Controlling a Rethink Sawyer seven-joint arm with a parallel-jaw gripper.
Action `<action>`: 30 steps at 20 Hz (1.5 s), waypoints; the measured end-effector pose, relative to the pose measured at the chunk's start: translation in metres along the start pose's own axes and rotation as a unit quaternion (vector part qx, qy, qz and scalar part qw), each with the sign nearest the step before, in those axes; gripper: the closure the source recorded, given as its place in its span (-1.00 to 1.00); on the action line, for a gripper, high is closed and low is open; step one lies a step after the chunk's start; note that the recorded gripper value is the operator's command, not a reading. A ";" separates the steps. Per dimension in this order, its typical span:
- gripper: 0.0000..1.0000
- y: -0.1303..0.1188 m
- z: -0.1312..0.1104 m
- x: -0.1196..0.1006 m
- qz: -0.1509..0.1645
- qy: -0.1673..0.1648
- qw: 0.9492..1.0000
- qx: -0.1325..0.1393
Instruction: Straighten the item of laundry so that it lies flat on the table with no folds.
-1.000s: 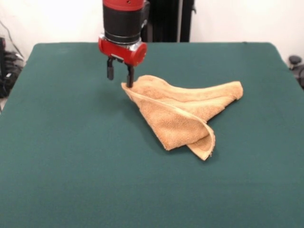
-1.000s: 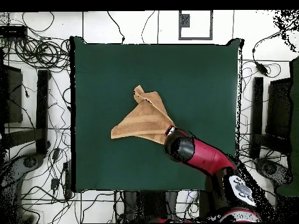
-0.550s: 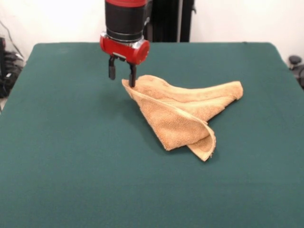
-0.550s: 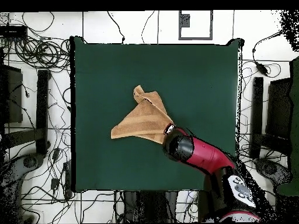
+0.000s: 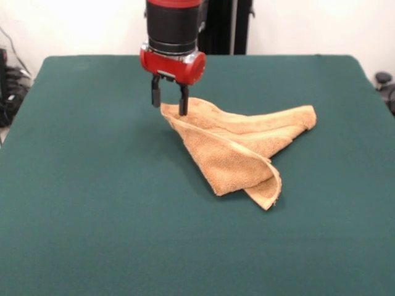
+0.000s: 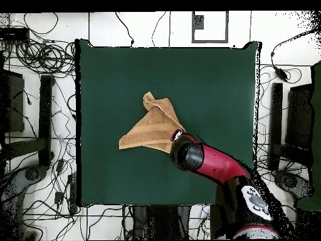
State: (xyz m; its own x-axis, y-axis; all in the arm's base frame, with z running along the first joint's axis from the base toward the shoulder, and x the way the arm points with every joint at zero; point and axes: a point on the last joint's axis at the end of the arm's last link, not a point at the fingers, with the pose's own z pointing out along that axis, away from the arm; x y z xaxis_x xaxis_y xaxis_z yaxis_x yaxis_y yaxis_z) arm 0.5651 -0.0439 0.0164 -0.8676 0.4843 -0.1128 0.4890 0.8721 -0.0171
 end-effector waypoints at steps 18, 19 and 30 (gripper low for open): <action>-1.00 0.001 0.017 0.007 -0.002 -0.006 1.000 -0.002; -1.00 0.001 0.020 0.011 -0.002 -0.002 1.000 -0.001; -1.00 0.004 0.041 0.029 -0.008 0.012 1.000 0.001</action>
State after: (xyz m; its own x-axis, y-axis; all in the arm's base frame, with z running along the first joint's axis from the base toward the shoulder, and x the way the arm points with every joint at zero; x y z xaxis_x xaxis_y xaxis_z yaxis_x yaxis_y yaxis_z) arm 0.5455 -0.0298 -0.0277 -0.8772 0.4719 -0.0883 0.4754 0.8795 -0.0215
